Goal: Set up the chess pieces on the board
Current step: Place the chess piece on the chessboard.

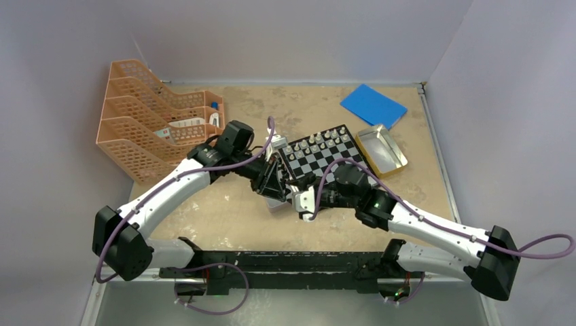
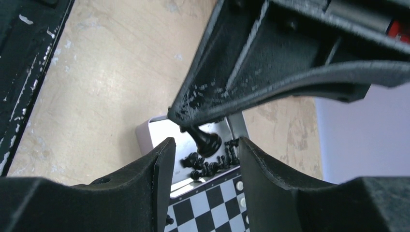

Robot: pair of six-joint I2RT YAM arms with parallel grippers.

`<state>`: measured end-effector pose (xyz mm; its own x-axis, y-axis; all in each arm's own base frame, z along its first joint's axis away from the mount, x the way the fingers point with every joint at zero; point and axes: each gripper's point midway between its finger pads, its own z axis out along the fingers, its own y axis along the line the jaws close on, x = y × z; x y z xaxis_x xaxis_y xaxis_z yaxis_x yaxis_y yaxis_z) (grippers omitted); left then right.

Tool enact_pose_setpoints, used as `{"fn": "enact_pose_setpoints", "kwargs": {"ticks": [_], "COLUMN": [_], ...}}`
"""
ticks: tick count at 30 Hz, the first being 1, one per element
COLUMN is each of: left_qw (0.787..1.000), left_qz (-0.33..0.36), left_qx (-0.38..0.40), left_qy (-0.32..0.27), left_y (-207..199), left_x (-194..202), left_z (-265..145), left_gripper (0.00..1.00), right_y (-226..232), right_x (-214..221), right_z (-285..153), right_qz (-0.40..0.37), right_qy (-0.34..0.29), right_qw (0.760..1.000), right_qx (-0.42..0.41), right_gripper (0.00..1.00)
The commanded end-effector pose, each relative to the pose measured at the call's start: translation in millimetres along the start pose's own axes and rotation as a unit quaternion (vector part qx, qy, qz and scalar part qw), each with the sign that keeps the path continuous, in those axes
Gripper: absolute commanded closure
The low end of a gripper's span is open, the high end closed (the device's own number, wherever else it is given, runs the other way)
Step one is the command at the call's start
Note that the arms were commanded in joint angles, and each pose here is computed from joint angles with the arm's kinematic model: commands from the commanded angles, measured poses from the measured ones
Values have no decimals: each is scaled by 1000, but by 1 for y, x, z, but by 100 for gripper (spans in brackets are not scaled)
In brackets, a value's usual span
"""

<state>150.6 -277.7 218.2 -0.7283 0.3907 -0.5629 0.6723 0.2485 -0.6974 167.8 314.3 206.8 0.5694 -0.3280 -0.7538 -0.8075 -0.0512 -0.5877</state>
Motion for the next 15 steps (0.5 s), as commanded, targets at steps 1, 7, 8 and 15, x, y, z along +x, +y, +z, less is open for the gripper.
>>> {"fn": "enact_pose_setpoints", "kwargs": {"ticks": [1, 7, 8, 15], "left_qw": [999, 999, 999, 998], "left_qz": [29, 27, 27, 41], "left_qx": [28, 35, 35, 8], "left_qy": [-14, -14, -15, -41], "left_y": [-13, -15, -15, -22], "left_x": [-19, -22, -22, -34], "left_z": [-4, -3, -3, -14], "left_gripper": [100, 100, 100, 100], "right_y": [-23, -16, -14, -10], "right_x": [-33, -26, -24, -20], "right_z": [-2, 3, 4, 7], "right_qz": [-43, -44, -40, 8], "right_qy": [-44, -33, -29, -32], "right_qw": [997, 998, 998, 999], "right_qx": [38, 31, 28, 39], "right_gripper": [46, 51, 54, 88]}}
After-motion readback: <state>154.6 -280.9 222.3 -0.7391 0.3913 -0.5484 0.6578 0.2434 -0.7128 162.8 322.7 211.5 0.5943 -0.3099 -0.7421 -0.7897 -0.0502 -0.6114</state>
